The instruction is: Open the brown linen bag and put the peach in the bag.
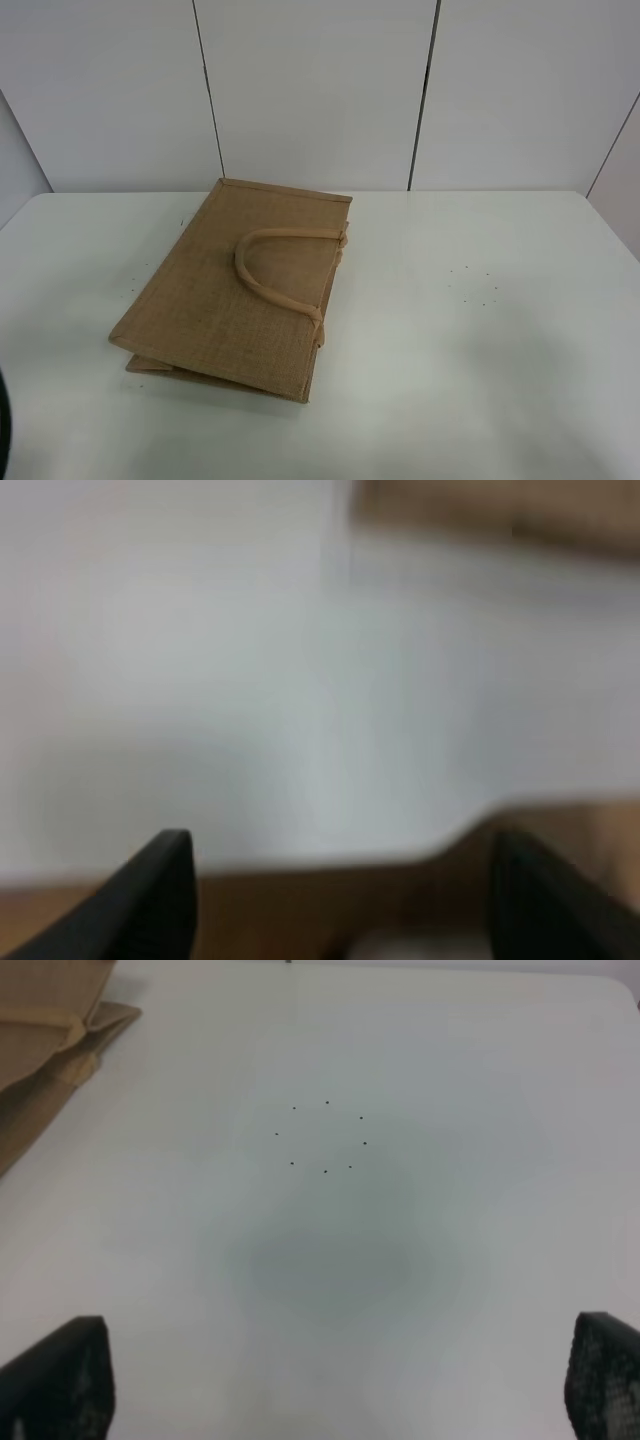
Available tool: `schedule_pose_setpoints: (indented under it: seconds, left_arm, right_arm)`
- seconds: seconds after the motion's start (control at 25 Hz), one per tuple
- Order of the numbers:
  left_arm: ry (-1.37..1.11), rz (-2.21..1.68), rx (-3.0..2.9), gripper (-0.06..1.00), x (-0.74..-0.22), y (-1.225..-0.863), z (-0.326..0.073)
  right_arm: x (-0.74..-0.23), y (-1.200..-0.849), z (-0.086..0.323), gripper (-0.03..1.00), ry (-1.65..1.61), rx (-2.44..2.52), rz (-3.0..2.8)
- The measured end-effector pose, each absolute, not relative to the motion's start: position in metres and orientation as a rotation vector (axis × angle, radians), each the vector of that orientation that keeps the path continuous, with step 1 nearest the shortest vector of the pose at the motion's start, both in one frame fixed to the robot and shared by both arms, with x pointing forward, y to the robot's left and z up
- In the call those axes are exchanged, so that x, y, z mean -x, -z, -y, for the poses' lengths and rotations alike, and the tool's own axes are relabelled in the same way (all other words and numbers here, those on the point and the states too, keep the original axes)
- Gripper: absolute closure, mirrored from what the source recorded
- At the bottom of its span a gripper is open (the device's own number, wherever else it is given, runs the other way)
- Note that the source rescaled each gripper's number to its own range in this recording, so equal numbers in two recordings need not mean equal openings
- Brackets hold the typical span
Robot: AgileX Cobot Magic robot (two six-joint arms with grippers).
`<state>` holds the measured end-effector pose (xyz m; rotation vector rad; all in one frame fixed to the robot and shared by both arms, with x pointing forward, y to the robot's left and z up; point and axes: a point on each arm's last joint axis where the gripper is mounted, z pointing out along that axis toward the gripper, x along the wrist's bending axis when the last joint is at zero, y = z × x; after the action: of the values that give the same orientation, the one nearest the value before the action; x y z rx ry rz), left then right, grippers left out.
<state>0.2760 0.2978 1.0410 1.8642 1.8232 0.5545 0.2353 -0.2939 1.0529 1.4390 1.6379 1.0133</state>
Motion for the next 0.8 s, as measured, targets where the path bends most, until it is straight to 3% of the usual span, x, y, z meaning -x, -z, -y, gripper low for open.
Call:
schedule_pose_setpoints:
  seconds: [0.8]
  left_arm:
    - [-0.708, -1.776, -1.72, 0.09, -0.252, -1.041, -0.3]
  right_arm:
    - [-0.235, -1.053, 0.294, -0.03, -1.013, -1.439, -1.638]
